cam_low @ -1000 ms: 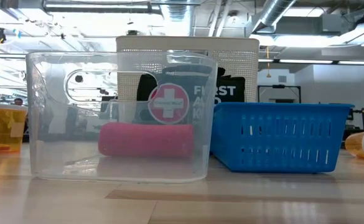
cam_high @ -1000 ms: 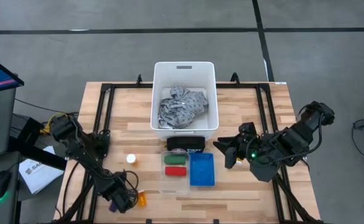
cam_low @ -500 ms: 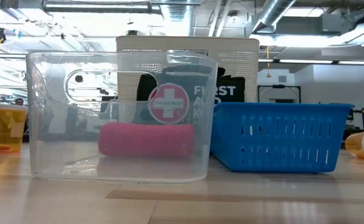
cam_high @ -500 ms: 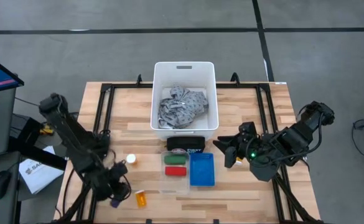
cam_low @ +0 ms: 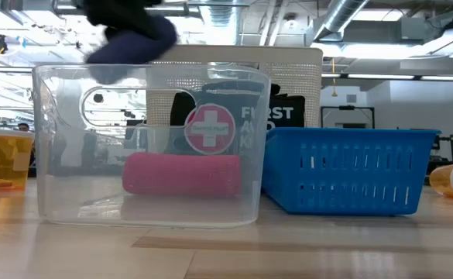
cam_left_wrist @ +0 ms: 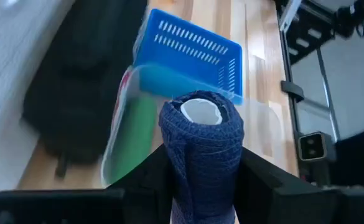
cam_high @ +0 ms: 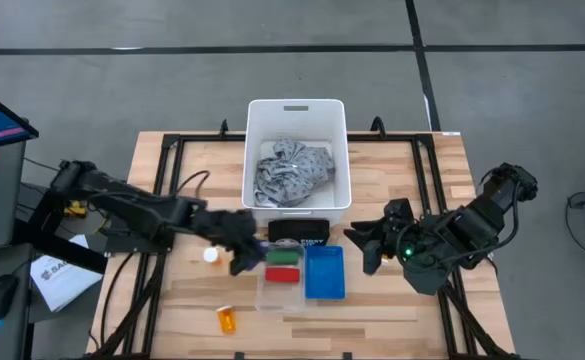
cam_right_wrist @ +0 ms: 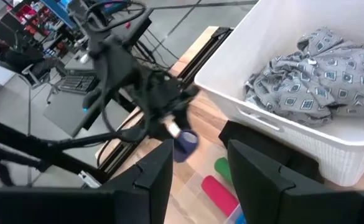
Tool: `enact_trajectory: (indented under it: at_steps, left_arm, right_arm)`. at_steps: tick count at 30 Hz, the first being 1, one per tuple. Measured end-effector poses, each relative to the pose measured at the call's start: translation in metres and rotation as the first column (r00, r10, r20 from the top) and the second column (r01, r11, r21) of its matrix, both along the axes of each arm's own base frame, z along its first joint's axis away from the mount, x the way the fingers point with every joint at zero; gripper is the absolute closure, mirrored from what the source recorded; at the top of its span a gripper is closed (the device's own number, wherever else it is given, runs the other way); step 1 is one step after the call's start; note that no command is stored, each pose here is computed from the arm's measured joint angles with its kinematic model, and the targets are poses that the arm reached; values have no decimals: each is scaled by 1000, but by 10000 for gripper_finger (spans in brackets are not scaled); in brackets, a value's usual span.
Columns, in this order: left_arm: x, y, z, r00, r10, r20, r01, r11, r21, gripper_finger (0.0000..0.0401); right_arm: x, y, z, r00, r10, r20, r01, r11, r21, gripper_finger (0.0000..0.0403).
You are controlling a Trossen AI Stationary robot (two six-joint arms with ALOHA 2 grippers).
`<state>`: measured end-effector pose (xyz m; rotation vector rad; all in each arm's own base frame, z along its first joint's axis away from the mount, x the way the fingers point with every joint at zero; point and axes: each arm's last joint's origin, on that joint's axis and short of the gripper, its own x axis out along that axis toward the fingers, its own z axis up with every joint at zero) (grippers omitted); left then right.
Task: Pick & place medical supplies in basket/bin
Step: Put the blue bandage into the transparent bin
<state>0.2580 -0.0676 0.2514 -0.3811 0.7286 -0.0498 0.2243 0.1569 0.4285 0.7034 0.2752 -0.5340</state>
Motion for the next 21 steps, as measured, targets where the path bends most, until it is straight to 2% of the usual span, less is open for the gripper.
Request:
enact_trajectory:
  at_steps: [4,11,16,21]
  left_arm:
    - [30,-13,-3,991,-133,-15,134,986,101,287]
    - [70,-44,-18,950,-304,-78,314,920,233,281]
    - [76,-55,-36,915,-368,-168,399,890,222,261]
    - [76,-58,-40,908,-377,-182,411,887,210,226]
  right_arm:
    - [-1,1,0,1000,7,-2,-7,1000,3,253]
    - [-1,1,0,1000,9,-4,-9,1000,3,253]
    - [-1,1,0,1000,15,-7,-15,1000,9,253]
    - [-1,3,0,1000,20,-7,-20,1000,9,253]
